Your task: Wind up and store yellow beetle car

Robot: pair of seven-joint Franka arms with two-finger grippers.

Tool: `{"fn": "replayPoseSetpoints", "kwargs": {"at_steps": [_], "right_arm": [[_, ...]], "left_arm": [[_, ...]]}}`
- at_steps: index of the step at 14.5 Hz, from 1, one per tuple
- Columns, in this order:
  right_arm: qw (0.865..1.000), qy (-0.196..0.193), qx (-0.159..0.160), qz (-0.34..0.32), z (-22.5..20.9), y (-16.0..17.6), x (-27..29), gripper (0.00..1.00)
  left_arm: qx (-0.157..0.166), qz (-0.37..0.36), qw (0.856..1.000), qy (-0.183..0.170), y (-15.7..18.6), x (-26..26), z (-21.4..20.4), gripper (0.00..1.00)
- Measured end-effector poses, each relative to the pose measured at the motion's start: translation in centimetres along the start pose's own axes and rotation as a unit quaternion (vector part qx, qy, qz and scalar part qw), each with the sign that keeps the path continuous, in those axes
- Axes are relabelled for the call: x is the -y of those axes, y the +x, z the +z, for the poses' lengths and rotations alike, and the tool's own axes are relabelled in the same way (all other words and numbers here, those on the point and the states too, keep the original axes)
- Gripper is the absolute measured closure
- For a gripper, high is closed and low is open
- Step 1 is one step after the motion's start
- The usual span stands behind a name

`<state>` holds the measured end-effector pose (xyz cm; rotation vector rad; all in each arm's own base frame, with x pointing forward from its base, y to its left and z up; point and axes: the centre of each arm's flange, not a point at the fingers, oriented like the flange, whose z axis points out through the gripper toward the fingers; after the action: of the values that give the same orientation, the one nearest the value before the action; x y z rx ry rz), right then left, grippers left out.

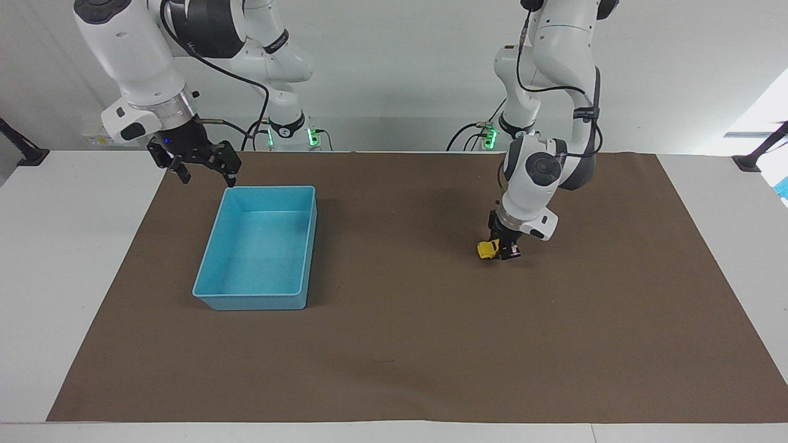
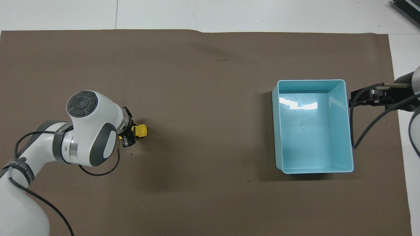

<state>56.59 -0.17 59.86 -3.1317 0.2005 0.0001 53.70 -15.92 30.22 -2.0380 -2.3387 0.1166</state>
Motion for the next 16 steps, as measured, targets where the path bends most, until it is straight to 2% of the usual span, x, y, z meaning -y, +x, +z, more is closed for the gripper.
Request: {"fn": "replayPoseSetpoints", "kwargs": {"at_steps": [2,3,4,5,7,9,12,16], "right_arm": [[1.000,0.000,0.000,0.000,0.0,0.0,0.0,0.00],[1.000,0.000,0.000,0.000,0.0,0.0,0.0,0.00],[1.000,0.000,0.000,0.000,0.0,0.0,0.0,0.00],[1.000,0.000,0.000,0.000,0.0,0.0,0.0,0.00],[1.000,0.000,0.000,0.000,0.0,0.0,0.0,0.00],[1.000,0.000,0.000,0.000,0.0,0.0,0.0,0.00],[1.000,0.000,0.000,0.000,0.0,0.0,0.0,0.00],[1.000,0.000,0.000,0.000,0.0,0.0,0.0,0.00]], "left_arm": [[0.000,0.002,1.000,0.000,0.2,0.0,0.0,0.54],[-0.002,0.001,1.000,0.001,0.4,-0.2,0.5,0.48],[-0.003,0.001,1.000,0.003,0.6,-0.4,1.0,0.48],[-0.004,0.002,1.000,0.004,0.6,-0.4,1.0,0.44],[-0.005,0.003,1.000,0.006,0.5,-0.5,0.6,0.25],[-0.005,0.007,1.000,0.012,-0.2,-0.9,-1.8,0.02],[-0.001,0.018,1.000,0.009,-1.7,-1.2,-6.7,0.00],[0.004,0.024,1.000,-0.003,-2.1,-1.7,-8.4,0.00]]}}
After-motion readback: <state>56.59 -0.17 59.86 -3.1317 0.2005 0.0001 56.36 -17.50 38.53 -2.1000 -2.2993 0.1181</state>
